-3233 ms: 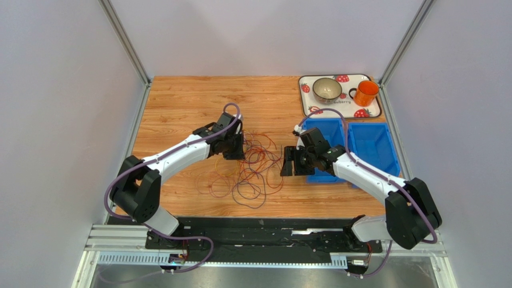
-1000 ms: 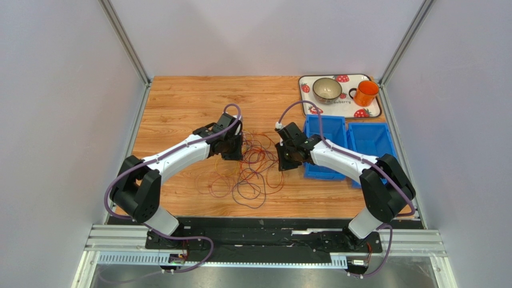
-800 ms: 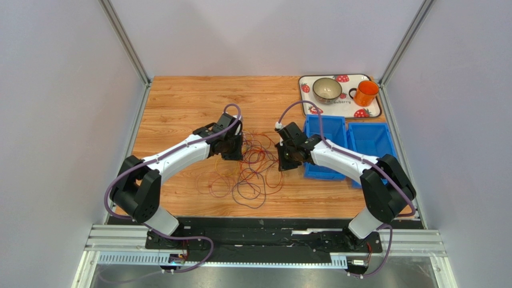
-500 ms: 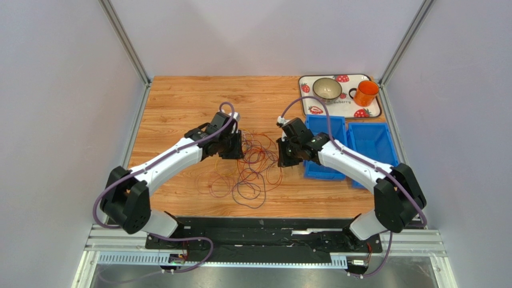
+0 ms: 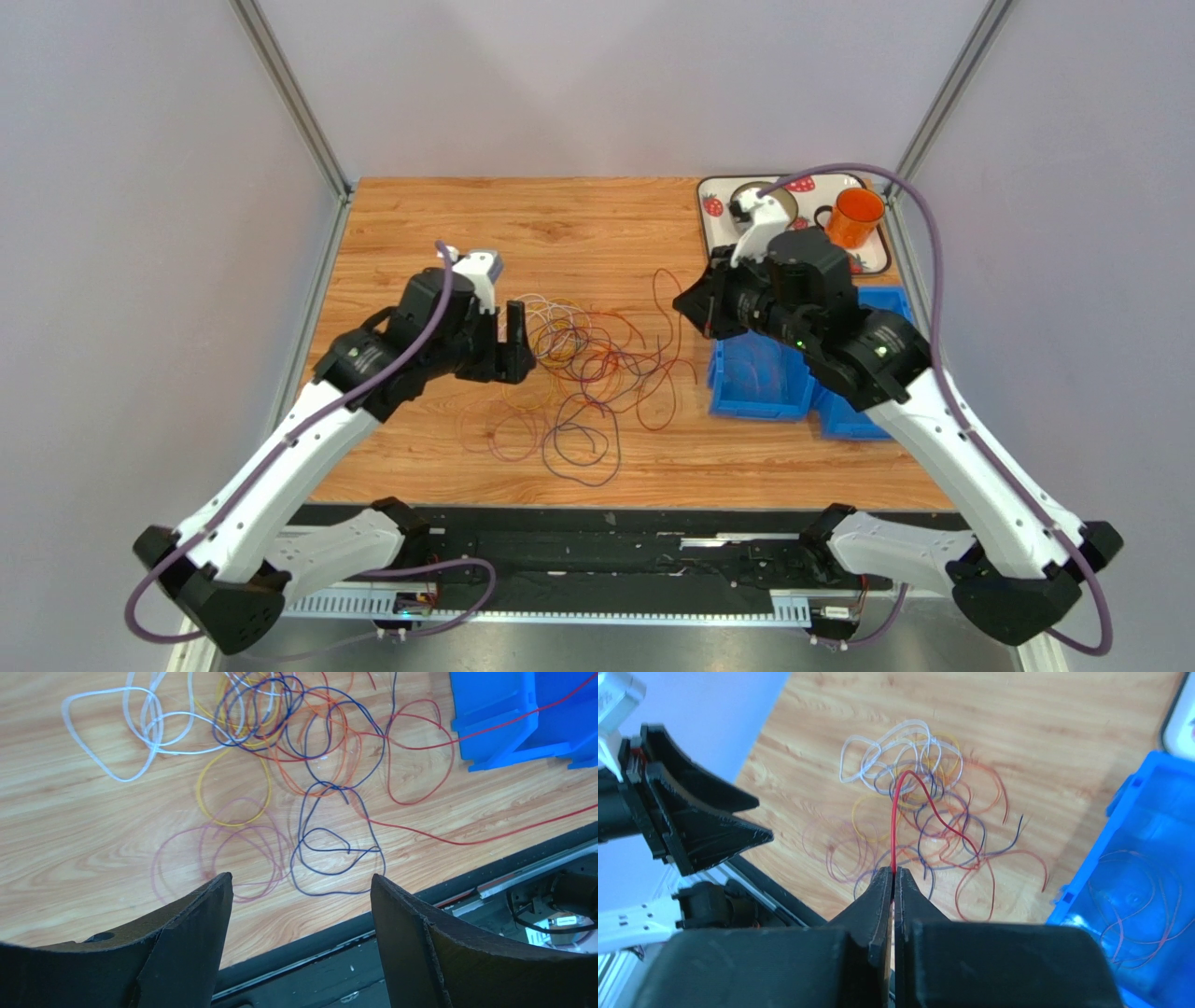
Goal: Untangle the cables
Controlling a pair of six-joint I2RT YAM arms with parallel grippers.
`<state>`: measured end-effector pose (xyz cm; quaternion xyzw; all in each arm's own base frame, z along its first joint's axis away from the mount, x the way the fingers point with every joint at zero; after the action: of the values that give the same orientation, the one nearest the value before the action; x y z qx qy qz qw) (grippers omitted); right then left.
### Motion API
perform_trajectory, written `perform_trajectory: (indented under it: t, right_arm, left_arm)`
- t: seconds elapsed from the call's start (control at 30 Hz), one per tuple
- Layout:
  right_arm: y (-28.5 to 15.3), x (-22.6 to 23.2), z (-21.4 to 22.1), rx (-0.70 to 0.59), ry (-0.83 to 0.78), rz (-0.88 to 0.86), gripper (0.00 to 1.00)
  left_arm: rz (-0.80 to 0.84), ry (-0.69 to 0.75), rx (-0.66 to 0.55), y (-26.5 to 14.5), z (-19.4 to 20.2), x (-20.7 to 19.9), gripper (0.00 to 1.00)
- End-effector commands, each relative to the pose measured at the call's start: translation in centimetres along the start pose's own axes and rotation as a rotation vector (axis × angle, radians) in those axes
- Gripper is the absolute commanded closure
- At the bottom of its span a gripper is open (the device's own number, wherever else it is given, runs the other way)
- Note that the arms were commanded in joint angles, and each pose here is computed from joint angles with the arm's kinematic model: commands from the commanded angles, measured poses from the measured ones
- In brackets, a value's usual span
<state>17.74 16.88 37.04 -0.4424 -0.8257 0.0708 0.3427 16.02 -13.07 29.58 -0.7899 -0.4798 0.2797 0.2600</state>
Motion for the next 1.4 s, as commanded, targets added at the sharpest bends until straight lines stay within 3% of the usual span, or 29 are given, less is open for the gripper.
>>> perform_trajectory:
  t: [0.0,0.3,0.6,0.8,0.87,1.1,1.37]
  right_arm:
    - [-3.8,1.2,-2.7,-0.147,-0.005,0.010,1.00]
    - [-10.1,3.3,-8.4,-0.437,-0.055,0.032,1.00]
    - [-15.2,5.3,-14.2,-0.704,-0.147,0.066,1.00]
    - [-16.2,5.5,-17.3,-0.839,-0.204,0.212,1.00]
    - [-15.8,4.6,-17.8,-0.870,-0.234,0.333,1.00]
    - [-9.5,-1.3,-14.8,-0.739,-0.234,0.723,1.00]
    - [-6.5,-7.5,-13.3,-0.664,-0.067,0.686,1.00]
  left_arm:
    - [-0.091,0.090,-0.011,-4.2,1.0,1.4,0.20]
    - [-0.048,0.099,-0.118,-4.5,4.5,2.3,0.21]
    - [-0.032,0.105,-0.218,-5.4,4.9,2.6,0.21]
    - [-0.027,0.103,-0.234,-5.6,5.1,2.6,0.21]
    - [-0.023,0.103,-0.244,-5.7,5.1,2.6,0.21]
    - [-0.016,0.107,-0.235,-5.5,5.1,2.5,0.21]
    - [-0.008,0.110,-0.216,-5.0,5.1,2.4,0.22]
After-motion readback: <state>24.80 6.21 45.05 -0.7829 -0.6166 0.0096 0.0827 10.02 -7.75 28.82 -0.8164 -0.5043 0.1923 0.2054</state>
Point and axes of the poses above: each gripper's point midway between its finger pads, its own y axis out along the fingers, its own x axis along the line the jaws close on, z = x × y, the point moved 10 cm from there along -y, back along the fingers, and after that the axes turned 8 degrees about y, right-handed, at the moved point
